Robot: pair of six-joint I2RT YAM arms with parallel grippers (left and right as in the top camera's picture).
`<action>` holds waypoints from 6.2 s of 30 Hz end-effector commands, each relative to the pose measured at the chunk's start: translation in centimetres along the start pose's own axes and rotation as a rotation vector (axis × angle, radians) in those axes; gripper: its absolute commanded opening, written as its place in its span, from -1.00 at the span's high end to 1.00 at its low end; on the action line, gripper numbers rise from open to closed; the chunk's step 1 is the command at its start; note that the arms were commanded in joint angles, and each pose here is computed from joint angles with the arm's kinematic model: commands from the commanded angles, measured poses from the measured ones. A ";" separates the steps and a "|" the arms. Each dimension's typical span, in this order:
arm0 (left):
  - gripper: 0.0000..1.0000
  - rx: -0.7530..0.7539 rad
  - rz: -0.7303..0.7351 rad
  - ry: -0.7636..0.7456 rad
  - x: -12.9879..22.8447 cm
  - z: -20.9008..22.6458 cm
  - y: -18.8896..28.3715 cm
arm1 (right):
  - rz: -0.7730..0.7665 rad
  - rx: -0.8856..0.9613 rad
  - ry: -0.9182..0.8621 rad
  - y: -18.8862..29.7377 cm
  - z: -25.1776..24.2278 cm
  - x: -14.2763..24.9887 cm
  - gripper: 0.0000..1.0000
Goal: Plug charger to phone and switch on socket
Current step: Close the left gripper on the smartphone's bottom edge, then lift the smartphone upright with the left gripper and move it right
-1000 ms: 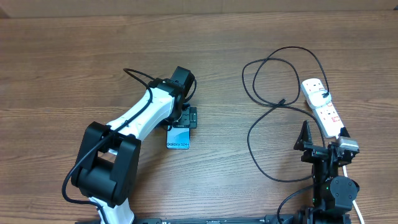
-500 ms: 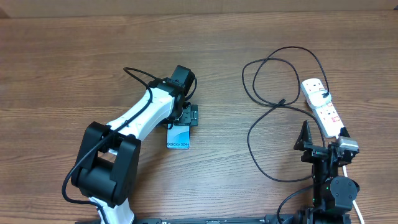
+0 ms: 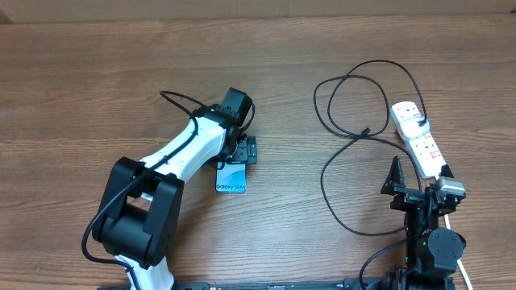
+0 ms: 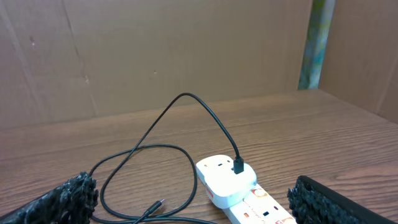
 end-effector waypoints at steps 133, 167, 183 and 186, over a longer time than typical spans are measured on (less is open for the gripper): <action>0.09 1.173 0.503 0.027 -4.3 -5.9 7.5 | -0.002 0.003 0.008 0.0 -0.1 0.2 -1.00; 0.16 1.339 0.691 0.162 -4.8 -6.4 9.1 | -0.002 0.003 0.008 0.0 -0.1 0.2 -1.00; 0.18 1.338 0.690 0.162 -4.8 -6.4 9.1 | -0.002 0.003 0.008 0.0 -0.1 0.2 -1.00; 0.17 1.338 0.690 0.162 -4.8 -6.4 9.1 | -0.002 0.003 0.008 0.0 -0.1 0.2 -1.00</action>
Point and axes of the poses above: each gripper's point midway between its finger pads, its own y axis back along the fingers, its own z axis along the line the jaws close on, x = y × z, the point moved 10 cm from there along y, back along the fingers
